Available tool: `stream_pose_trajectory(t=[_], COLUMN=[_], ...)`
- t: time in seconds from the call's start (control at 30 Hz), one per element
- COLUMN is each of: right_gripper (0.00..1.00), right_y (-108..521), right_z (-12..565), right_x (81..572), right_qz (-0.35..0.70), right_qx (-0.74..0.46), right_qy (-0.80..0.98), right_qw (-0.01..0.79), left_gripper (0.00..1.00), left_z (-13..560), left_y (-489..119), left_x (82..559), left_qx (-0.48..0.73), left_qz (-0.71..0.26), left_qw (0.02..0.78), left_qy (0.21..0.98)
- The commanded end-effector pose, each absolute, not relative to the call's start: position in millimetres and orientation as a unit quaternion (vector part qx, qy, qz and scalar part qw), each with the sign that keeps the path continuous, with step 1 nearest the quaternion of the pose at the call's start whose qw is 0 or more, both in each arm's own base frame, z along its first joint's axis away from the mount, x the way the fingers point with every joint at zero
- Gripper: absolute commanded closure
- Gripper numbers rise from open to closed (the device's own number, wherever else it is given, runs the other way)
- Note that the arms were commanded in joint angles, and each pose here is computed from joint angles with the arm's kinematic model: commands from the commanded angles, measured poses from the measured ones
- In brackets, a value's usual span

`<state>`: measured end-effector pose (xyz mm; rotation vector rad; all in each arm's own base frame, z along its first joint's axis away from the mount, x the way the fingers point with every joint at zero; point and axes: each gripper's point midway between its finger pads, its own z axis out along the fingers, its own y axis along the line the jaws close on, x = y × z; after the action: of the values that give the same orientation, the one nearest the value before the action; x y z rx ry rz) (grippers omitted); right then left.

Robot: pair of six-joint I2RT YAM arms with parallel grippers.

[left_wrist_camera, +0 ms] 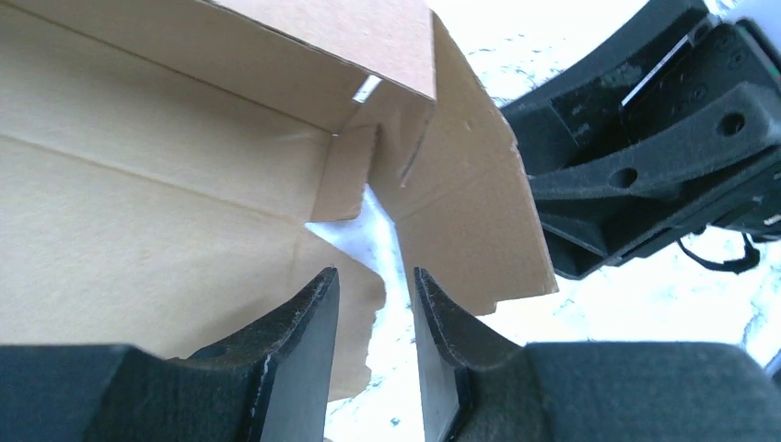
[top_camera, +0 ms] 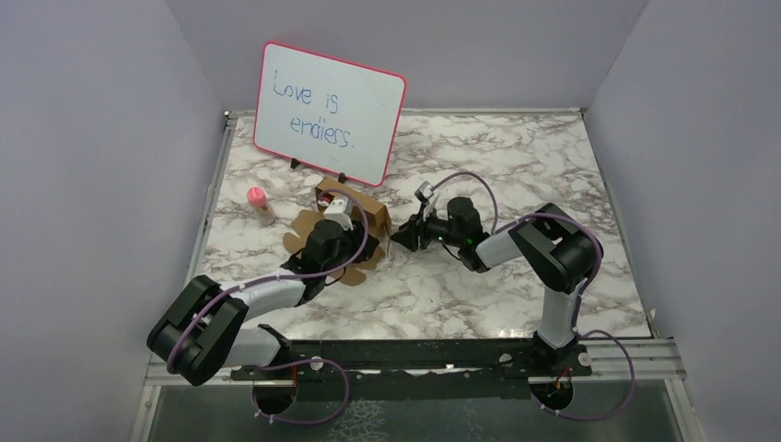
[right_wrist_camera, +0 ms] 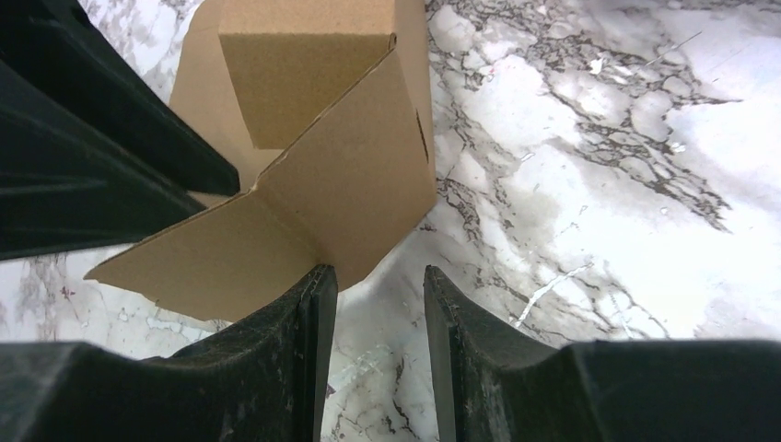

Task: Fold the paper box

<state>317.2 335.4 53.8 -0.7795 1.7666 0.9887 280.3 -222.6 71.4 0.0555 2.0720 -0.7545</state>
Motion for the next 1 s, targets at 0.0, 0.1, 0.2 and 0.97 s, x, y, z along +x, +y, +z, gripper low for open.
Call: stream_pose_trajectory(t=[0.0,0.1,0.2,0.97], right_gripper=[0.55,0.54,0.52,0.42], right_y=[346.7,348.0,349.4,353.8], right_z=[59.9,59.7,60.0,65.8], right_x=[314.7,314.2,313.8,335.0], right_qz=[0.417,0.418,0.418,0.377], right_qx=[-0.337,-0.339,-0.341,-0.315], right_qy=[0.698,0.697,0.696,0.706], right_qw=[0.474,0.474,0.474,0.511], left_gripper=[0.63,0.63,0.64,0.67], left_z=[62.3,52.3,42.6,6.1], left_y=[-187.9,-168.2,-158.8,-215.2], left_x=[283.6,286.4,289.2,239.9], left_qx=[-0.011,-0.035,-0.047,0.012], left_qz=[-0.234,-0.201,-0.187,-0.27], left_qw=[0.456,0.449,0.434,0.322], left_qy=[0.859,0.87,0.88,0.907])
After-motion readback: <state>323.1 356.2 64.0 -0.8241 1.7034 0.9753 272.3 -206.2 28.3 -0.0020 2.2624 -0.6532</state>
